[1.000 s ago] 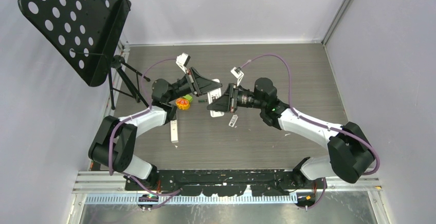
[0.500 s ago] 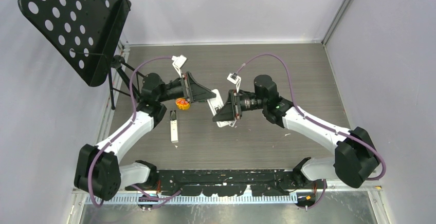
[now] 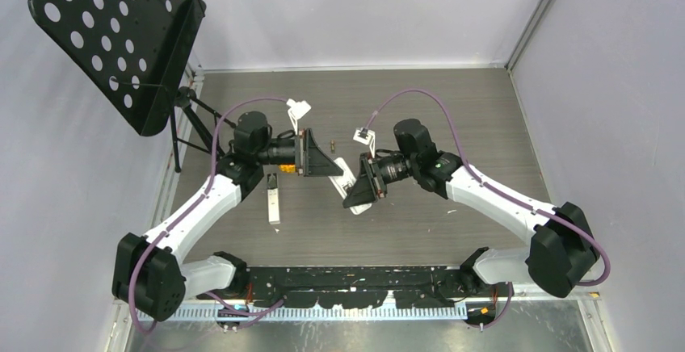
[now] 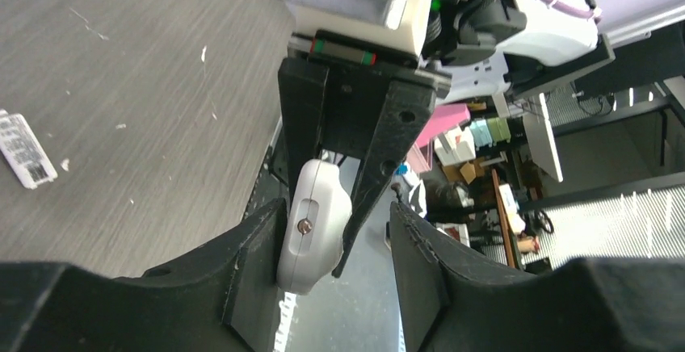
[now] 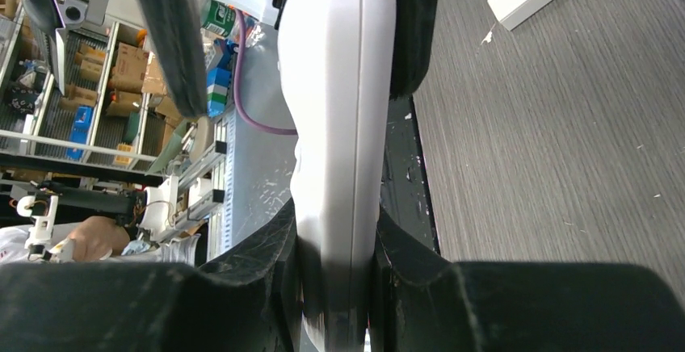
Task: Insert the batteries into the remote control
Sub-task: Load the battery into the remote control.
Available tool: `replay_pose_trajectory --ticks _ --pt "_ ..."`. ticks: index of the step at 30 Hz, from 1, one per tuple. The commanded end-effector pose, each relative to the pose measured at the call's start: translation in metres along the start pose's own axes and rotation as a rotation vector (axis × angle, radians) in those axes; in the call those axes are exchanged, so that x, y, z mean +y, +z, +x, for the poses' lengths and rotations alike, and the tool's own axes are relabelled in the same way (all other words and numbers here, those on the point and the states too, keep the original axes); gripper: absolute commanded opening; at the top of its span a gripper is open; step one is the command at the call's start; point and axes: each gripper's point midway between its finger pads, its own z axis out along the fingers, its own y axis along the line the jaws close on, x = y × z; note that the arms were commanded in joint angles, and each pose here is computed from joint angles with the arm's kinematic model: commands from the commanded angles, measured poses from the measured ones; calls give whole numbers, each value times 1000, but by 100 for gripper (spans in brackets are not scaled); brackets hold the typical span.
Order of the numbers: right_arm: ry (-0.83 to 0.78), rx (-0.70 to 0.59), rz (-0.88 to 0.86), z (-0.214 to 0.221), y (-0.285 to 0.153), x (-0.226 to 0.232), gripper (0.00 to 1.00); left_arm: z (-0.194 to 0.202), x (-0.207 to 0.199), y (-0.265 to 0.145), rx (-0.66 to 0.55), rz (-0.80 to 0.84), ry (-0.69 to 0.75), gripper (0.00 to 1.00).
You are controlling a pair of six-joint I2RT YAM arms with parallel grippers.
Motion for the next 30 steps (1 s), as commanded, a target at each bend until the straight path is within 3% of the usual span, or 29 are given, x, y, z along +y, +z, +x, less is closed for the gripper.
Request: replay_pose_trajectory --ticks 1,4,8,12,15,19,22,25,27,30 --pt "-98 -16 -52 -18 -2 18 2 16 -10 -2 74 9 31 50" --pt "-106 -10 -61 -17 -3 20 2 18 -6 1 86 6 13 40" --pt "-109 -8 -55 -16 -3 19 6 18 -3 4 88 -1 7 1" --pt "-125 -26 -36 -16 -3 17 50 10 6 5 37 -55 31 0" --pt "-133 -67 10 -19 -6 12 70 1 12 5 -19 -97 45 0" --pt "-106 -211 123 -34 -14 -5 76 -14 21 2 -126 -169 60 0" --pt "9 -554 303 -73 -38 -30 77 -24 16 -3 -210 -179 93 0" --pt "45 -855 237 -93 -64 -21 80 -33 10 -8 -289 -177 129 0" --pt "97 -927 257 -94 -72 -29 80 -37 7 -11 -327 -169 138 0" --pt "132 -934 256 -97 -70 -33 80 -39 2 -11 -350 -145 135 0"
